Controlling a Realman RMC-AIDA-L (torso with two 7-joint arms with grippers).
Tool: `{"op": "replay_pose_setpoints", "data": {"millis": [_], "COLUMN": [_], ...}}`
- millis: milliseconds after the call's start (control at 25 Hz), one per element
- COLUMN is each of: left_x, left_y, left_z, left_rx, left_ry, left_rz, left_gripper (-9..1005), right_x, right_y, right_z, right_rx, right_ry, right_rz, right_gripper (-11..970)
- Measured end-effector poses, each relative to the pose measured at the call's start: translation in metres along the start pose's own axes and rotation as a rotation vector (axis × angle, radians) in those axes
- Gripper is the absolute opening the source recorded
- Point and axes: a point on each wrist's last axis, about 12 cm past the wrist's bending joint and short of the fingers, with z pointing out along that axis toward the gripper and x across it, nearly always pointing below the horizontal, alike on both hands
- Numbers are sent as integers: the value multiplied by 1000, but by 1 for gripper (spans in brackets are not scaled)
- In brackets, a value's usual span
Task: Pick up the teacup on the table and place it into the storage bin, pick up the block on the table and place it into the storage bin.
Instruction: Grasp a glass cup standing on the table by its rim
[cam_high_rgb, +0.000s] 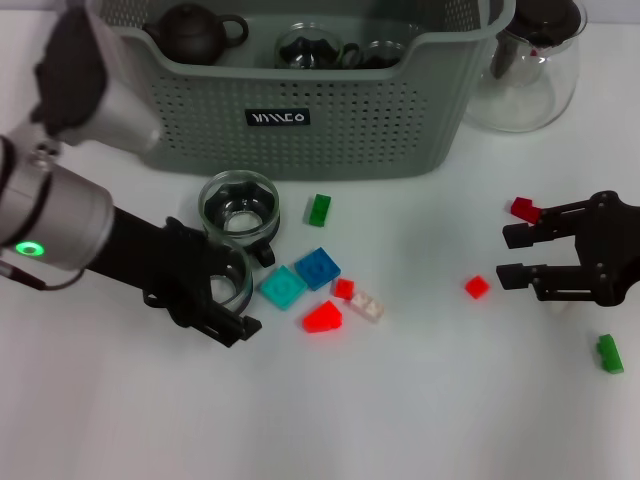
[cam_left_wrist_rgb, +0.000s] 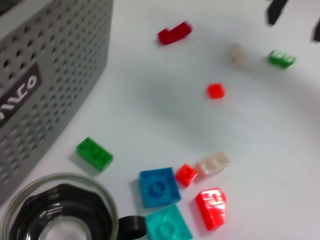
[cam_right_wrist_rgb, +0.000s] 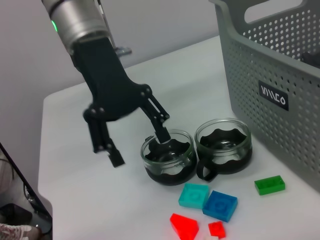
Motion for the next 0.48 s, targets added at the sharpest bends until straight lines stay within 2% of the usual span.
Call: {"op": "replay_pose_setpoints", "data": {"millis": [160, 320, 480], "left_x": [1, 3, 4], "left_y": [1, 4, -1], "left_z": [10, 16, 26], "left_rx": [-20, -33, 20], "left_ry": [22, 54, 115], "left_rz": [-37, -121, -181], "left_gripper": [905, 872, 838], "right_x": [2, 5, 6], "right_y": [0, -1, -2], "right_z": [-1, -2, -2], "right_rx": [2, 3, -4], "right_ry": [-4, -7, -7], "right_rz": [7, 16, 23], "right_gripper": [518, 517, 517]}}
